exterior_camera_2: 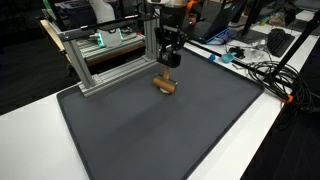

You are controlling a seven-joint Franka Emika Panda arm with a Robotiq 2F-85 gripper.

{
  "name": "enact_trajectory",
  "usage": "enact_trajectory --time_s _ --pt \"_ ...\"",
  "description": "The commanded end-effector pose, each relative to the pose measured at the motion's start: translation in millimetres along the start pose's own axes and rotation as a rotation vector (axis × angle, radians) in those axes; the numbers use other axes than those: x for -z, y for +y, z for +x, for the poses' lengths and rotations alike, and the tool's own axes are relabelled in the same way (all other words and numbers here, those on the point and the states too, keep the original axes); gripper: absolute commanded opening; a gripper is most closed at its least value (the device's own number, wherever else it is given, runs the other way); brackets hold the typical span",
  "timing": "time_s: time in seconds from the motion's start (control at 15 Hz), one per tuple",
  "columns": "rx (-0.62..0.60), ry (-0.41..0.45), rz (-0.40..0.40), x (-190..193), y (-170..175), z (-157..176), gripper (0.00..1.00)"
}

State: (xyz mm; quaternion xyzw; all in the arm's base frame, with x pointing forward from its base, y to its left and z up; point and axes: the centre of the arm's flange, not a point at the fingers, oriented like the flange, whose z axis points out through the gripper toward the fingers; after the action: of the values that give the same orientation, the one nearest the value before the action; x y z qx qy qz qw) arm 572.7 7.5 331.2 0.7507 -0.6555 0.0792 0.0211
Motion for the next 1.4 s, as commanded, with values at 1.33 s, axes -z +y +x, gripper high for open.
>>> enact_trajectory --time_s 1.33 --pt "0.035 0.175 -0.056 -60.1 -12.9 -23.3 0.21"
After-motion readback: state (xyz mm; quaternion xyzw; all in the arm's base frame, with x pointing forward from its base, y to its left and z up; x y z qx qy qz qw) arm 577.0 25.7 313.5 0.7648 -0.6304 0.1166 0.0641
